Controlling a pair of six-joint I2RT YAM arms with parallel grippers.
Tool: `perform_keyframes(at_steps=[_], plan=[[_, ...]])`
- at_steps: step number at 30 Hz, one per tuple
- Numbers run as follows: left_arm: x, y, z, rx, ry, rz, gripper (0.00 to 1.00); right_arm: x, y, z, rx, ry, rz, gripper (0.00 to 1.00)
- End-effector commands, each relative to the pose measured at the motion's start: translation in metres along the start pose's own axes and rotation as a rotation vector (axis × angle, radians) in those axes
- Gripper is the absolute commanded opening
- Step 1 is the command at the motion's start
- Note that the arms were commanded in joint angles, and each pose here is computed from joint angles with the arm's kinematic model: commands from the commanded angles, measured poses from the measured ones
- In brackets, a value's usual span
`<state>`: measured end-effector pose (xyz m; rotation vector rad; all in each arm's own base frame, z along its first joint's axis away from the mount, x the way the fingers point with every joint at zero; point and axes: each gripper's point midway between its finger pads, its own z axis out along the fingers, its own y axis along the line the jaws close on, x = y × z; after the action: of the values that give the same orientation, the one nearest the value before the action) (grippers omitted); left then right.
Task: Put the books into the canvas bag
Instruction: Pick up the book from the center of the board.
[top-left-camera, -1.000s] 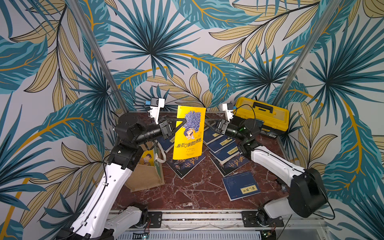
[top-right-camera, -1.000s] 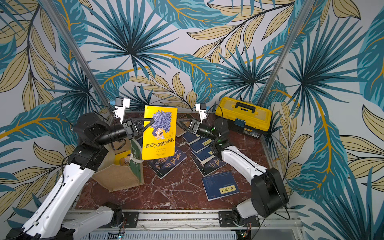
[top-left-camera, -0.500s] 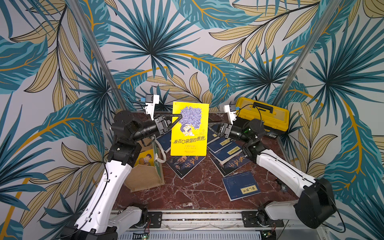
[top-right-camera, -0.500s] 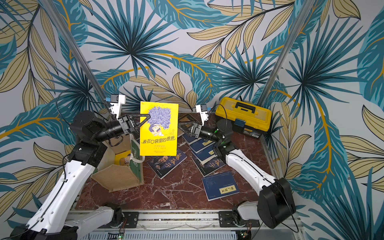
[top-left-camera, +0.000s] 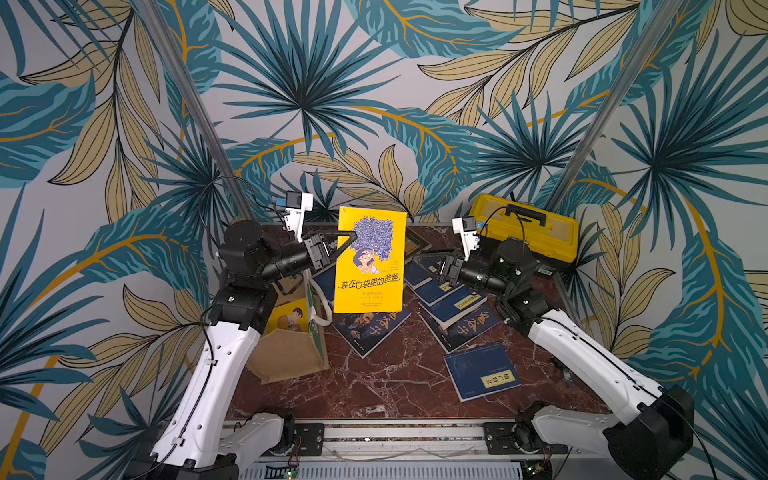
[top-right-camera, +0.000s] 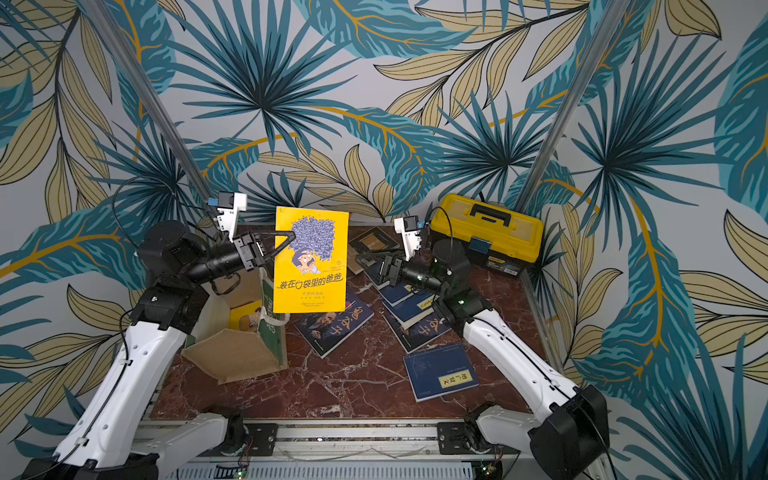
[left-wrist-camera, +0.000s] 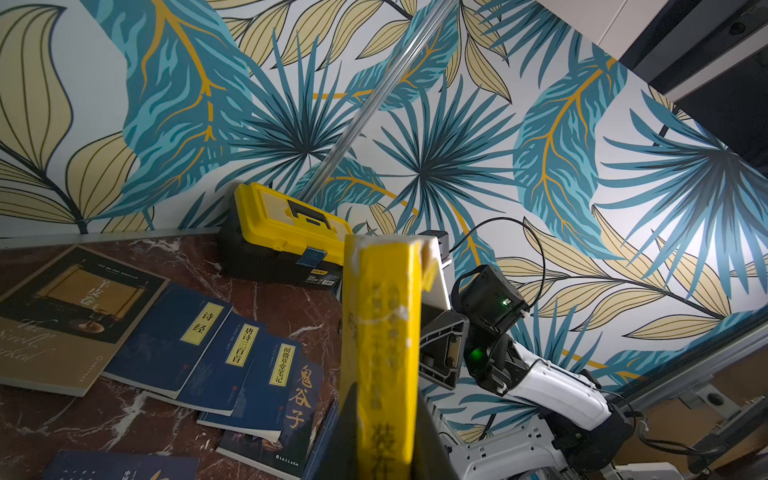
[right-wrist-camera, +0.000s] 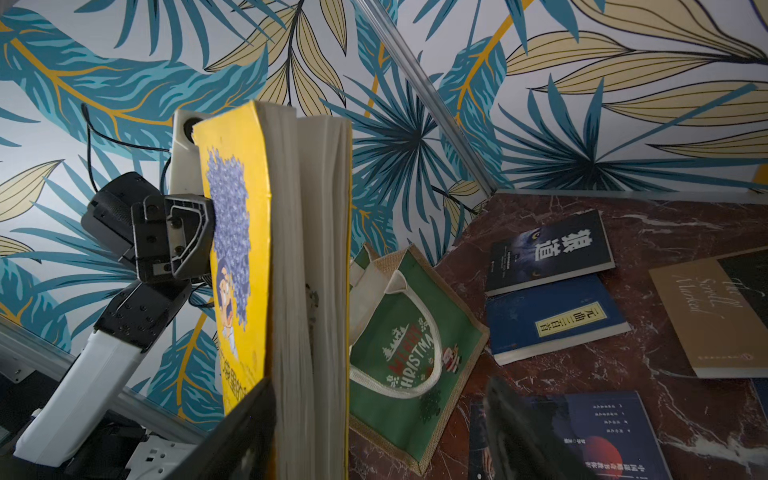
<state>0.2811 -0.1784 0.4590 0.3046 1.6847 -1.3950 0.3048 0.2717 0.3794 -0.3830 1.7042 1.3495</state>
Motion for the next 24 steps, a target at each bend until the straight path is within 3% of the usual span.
perform_keyframes(at_steps=[1, 7, 12, 24], plan=[[-0.01, -0.018, 0.0, 0.068, -0.008, 0.063, 0.0, -0.005, 0.018, 0.005, -0.046, 0.003, -0.043, 0.79], [-0.005, -0.007, 0.0, 0.038, -0.017, 0.056, 0.0, -0.007, 0.026, 0.002, -0.035, -0.007, -0.057, 0.79], [-0.006, -0.021, 0.003, 0.117, 0.002, 0.053, 0.0, -0.003, 0.029, 0.009, -0.051, 0.018, -0.035, 0.79], [-0.011, -0.028, 0.007, 0.196, 0.004, 0.039, 0.0, -0.001, 0.056, 0.022, -0.233, 0.062, 0.046, 0.8]])
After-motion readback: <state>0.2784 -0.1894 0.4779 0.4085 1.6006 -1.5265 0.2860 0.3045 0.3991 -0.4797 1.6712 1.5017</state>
